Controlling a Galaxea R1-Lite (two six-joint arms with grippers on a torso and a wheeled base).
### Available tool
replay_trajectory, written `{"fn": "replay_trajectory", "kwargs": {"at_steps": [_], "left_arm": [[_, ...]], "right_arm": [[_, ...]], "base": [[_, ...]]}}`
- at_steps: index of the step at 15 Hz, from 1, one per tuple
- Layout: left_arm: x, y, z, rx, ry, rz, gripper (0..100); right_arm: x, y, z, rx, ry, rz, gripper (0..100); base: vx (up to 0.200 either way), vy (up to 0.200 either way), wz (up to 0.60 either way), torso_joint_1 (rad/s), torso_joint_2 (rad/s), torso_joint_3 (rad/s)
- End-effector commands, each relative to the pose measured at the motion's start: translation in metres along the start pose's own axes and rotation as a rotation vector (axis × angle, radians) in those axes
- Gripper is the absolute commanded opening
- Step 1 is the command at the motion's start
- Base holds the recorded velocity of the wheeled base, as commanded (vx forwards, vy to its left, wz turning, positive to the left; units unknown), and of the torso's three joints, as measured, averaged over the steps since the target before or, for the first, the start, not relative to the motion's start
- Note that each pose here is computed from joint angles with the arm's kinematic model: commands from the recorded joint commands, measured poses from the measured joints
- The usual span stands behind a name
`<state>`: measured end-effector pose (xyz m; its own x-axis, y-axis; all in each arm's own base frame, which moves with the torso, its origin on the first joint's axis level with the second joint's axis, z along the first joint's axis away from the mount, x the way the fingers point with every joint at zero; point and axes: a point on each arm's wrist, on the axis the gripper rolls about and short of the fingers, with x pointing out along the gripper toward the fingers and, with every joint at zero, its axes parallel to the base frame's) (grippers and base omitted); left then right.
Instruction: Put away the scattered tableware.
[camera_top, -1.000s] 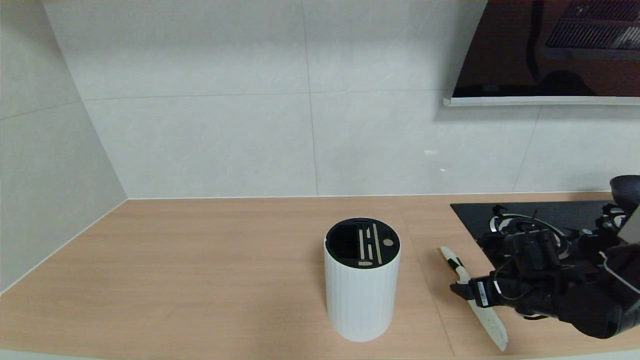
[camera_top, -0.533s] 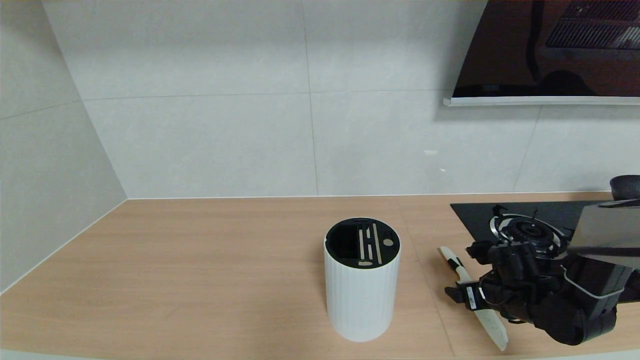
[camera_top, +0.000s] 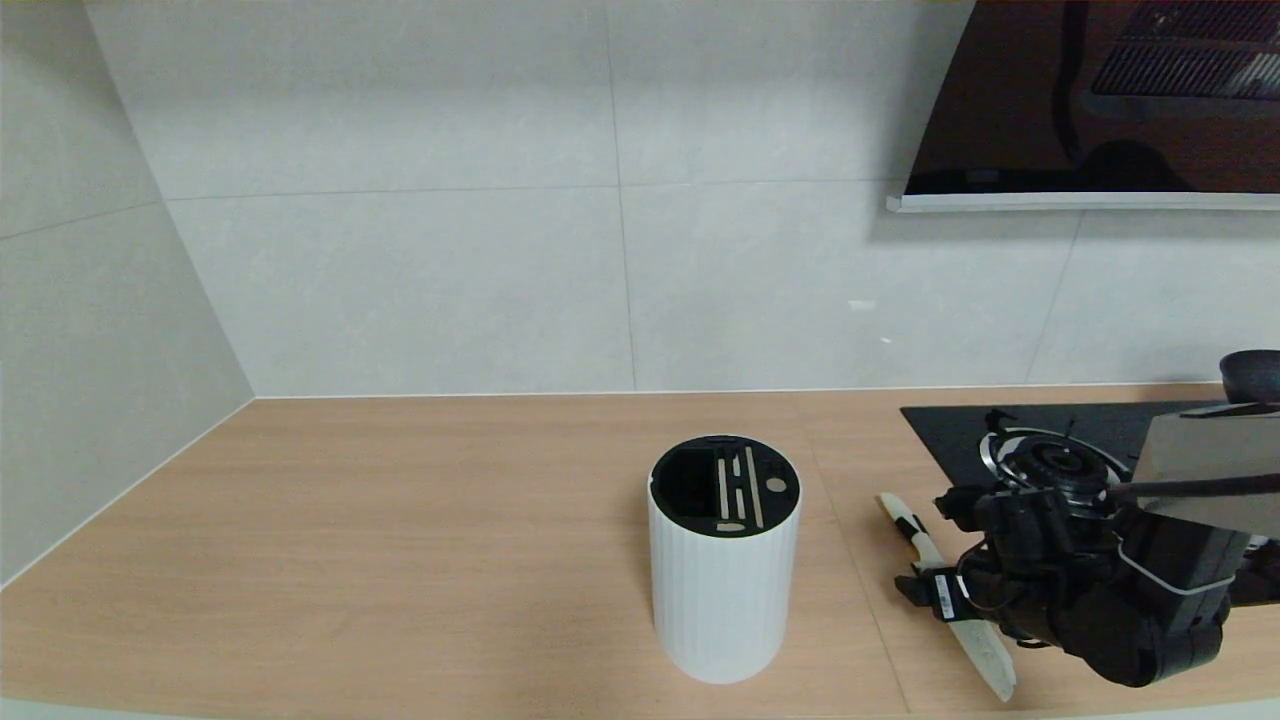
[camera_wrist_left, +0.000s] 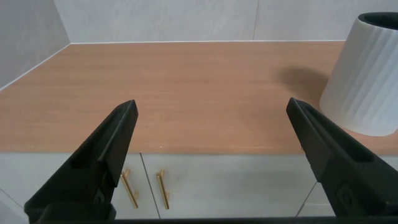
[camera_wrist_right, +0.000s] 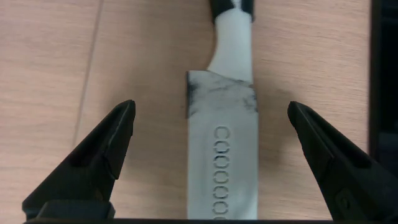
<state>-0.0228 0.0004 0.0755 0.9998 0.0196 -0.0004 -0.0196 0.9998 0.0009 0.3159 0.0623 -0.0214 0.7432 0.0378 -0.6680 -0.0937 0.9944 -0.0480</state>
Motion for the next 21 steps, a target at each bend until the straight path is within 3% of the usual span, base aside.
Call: {"fn": "replay_trajectory", "kwargs": {"at_steps": [1,8,9,16,18,21], "left_arm": [[0.000,0.000,0.000,0.001,0.000,0.000,100],[0.000,0.000,0.000,-0.001,0.000,0.000,100],[0.000,0.000,0.000,0.001,0.000,0.000,100],[0.000,0.000,0.000,0.001,0.000,0.000,100],[0.000,0.000,0.000,0.002,0.000,0.000,100],[0.000,0.000,0.000,0.005,0.000,0.000,100]], "right_arm": [[0.000,-0.001,0.000,0.001,-0.001,-0.002,100],[0.004,-0.003,0.000,0.007,0.003,-0.008,100],[0.005,-0.002,-0.001,0.007,0.004,-0.008,0],[0.005,-0.002,0.001,0.009,-0.017,-0.007,0],[-0.004,-0.003,0.009,0.011,-0.048,-0.006,0],[-0.046,-0.007,0.040,0.025,-0.174,0.000,0]], "base": [[0.000,0.000,0.00,0.000,0.00,0.000],[0.000,0.000,0.00,0.000,0.00,0.000],[0.000,0.000,0.00,0.000,0.00,0.000],[0.000,0.000,0.00,0.000,0.00,0.000],[0.000,0.000,0.00,0.000,0.00,0.000],[0.000,0.000,0.00,0.000,0.00,0.000]]}}
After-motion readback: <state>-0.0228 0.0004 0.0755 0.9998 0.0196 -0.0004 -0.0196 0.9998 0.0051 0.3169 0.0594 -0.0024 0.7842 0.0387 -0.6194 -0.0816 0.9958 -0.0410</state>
